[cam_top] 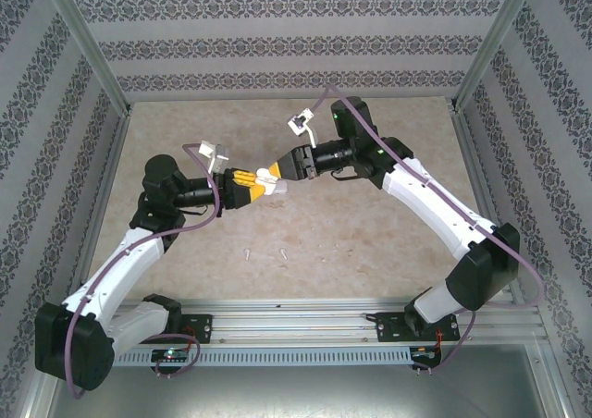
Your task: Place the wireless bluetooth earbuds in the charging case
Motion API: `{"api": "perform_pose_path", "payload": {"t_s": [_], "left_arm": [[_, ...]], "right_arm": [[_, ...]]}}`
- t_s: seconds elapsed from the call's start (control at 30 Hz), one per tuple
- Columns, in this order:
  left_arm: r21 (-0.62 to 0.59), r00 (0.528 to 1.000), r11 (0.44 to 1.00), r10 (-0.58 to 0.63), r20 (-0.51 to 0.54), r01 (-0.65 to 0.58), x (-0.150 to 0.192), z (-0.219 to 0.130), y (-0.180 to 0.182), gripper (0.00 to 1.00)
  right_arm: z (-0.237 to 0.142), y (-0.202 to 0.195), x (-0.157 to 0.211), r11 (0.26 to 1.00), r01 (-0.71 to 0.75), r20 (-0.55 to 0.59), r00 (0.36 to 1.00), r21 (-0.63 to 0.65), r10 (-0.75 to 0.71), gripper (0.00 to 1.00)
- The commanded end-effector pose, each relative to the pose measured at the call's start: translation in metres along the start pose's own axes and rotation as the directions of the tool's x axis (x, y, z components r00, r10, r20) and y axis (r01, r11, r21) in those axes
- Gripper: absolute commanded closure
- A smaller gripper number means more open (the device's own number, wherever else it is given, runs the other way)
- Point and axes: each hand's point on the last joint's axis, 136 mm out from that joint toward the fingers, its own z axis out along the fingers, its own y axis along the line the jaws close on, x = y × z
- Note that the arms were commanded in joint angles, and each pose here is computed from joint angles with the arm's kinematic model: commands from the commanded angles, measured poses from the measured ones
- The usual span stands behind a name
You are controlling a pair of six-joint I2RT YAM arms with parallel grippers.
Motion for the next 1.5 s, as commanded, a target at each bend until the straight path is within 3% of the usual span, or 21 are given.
{"api": "perform_pose_path", "payload": {"t_s": [0.0,0.13,0.3,0.57,0.73,1.0,1.47], "left_arm": [[0.083,0.984,0.981,0.171,0.054,-0.175,-0.011,0.000,-0.021,1.00],[0.065,0.966,0.966,0.246,0.083,-0.252,0.000,0.000,-0.013,1.00],[-0.077,0.951,0.951,0.304,0.057,-0.299,0.017,-0.002,0.018,1.00],[-0.243,0.945,0.922,0.323,0.051,-0.302,0.027,-0.011,0.053,1.00],[-0.186,0.953,0.940,0.298,0.050,-0.284,0.035,-0.010,0.047,1.00],[-0.116,0.953,0.951,0.296,0.062,-0.287,0.040,-0.010,0.032,1.00],[-0.127,0.948,0.944,0.314,0.057,-0.305,0.039,-0.017,0.019,1.00]], "right_arm": [[0.001,-0.019,-0.006,0.997,-0.026,0.034,0.999,0.073,0.023,0.55],[-0.001,-0.015,-0.004,0.997,-0.030,0.038,0.999,0.068,0.028,0.53],[-0.009,-0.013,0.000,0.994,-0.053,0.106,0.993,0.100,0.043,0.51],[0.006,-0.054,0.051,0.922,-0.197,0.106,0.980,0.334,0.170,0.51],[0.027,-0.037,0.056,0.946,-0.142,0.075,0.989,0.292,0.126,0.50],[0.032,-0.035,0.026,0.944,-0.114,0.070,0.993,0.310,0.097,0.50],[0.025,-0.034,0.006,0.950,-0.152,0.106,0.986,0.272,0.127,0.51]]}}
